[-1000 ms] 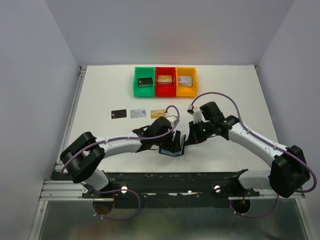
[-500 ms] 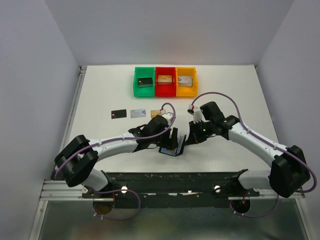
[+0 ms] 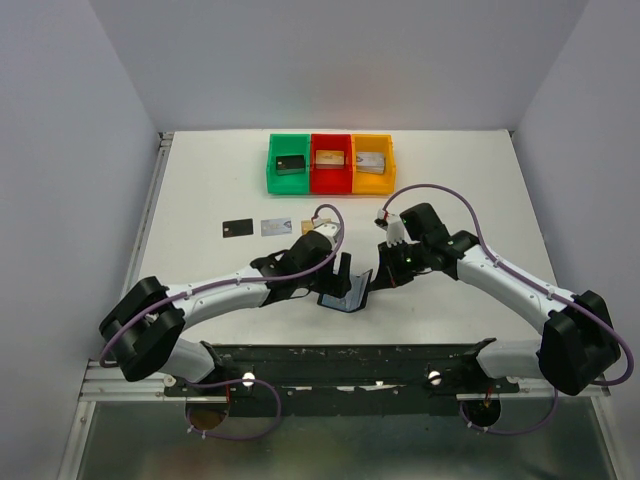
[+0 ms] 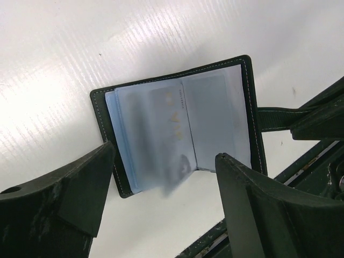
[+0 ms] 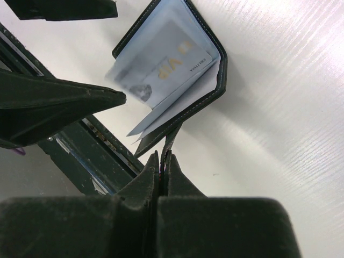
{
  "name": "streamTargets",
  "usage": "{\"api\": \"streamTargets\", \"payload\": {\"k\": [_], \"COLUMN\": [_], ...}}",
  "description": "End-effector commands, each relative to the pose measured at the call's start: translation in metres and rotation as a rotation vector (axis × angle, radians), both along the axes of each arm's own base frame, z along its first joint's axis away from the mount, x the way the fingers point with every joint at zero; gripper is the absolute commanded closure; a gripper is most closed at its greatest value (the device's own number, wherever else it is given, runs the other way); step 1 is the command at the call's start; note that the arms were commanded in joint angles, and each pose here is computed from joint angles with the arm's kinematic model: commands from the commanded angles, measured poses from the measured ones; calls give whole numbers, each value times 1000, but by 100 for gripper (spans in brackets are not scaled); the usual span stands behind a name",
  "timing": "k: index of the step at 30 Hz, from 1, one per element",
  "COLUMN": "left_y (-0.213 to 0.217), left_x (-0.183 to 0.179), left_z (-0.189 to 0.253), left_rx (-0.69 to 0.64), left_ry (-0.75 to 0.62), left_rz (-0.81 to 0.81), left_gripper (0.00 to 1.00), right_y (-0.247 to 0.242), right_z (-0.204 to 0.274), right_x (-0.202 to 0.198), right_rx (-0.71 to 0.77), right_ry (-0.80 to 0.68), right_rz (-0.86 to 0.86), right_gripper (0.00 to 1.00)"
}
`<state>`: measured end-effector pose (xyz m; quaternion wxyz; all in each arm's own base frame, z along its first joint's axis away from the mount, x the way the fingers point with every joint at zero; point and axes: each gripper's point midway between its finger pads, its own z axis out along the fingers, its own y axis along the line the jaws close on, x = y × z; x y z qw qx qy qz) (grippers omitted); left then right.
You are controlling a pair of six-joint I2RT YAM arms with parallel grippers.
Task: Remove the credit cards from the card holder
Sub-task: Remove the credit card from the card holder.
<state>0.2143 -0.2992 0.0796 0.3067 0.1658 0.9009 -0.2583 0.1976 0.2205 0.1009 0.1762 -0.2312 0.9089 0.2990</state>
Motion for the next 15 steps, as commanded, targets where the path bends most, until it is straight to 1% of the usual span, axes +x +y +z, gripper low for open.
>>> {"api": "streamTargets", "payload": {"k": [1,8,12,15], "left_y": [1,-20,-16,-9], "left_x": [5,-6,-8,-6], "left_z": [6,-1,-8,-11], "left_rx": [-10,-52,-31,-14], "left_ry": [-31,25,41,35], "left_rz": [10,-78,-63,-29], "left_gripper": [12,14,14,14], "right_y": [1,0,-4,-13], "right_z": [6,3,-1,-6], "right_x": [4,2,5,9], "right_rx": [12,10,-15,-29], "right_ry": [-16,-9,-12,4], "right_rz": [4,5,-24,-84], "right_gripper": [100,100,100,100]}}
